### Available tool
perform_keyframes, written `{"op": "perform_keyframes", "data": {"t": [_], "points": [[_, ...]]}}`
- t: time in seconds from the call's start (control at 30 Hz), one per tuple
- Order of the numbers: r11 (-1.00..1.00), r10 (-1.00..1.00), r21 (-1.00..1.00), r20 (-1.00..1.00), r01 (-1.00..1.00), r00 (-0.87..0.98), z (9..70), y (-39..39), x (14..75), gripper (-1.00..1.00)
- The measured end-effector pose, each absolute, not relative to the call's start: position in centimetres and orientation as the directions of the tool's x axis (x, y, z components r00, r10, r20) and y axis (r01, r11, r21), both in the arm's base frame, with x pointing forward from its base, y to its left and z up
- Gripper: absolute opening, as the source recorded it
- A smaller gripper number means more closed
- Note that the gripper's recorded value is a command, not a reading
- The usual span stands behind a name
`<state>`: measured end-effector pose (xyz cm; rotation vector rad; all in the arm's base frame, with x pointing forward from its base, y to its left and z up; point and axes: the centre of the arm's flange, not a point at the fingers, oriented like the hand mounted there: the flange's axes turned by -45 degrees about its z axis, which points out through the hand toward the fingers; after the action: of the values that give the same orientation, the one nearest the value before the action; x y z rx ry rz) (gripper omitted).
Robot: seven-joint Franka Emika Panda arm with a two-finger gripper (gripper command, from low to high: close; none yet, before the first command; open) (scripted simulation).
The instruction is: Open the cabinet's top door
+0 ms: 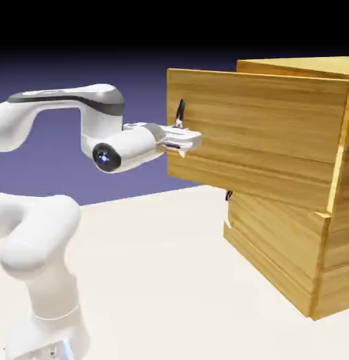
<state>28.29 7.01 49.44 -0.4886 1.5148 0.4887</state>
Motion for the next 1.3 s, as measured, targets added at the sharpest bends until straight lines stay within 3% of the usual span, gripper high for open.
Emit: {"op": "perform_keyframes", "data": {"t": [0.7, 1.3], "points": [[0.572, 0.000, 0.000, -1.000, -0.820, 0.000, 49.4, -6.1, 22.3, -1.00], [0.225, 0.000, 0.000, -1.000, -0.974, 0.000, 49.4, -22.3, 21.2, -1.00]]}}
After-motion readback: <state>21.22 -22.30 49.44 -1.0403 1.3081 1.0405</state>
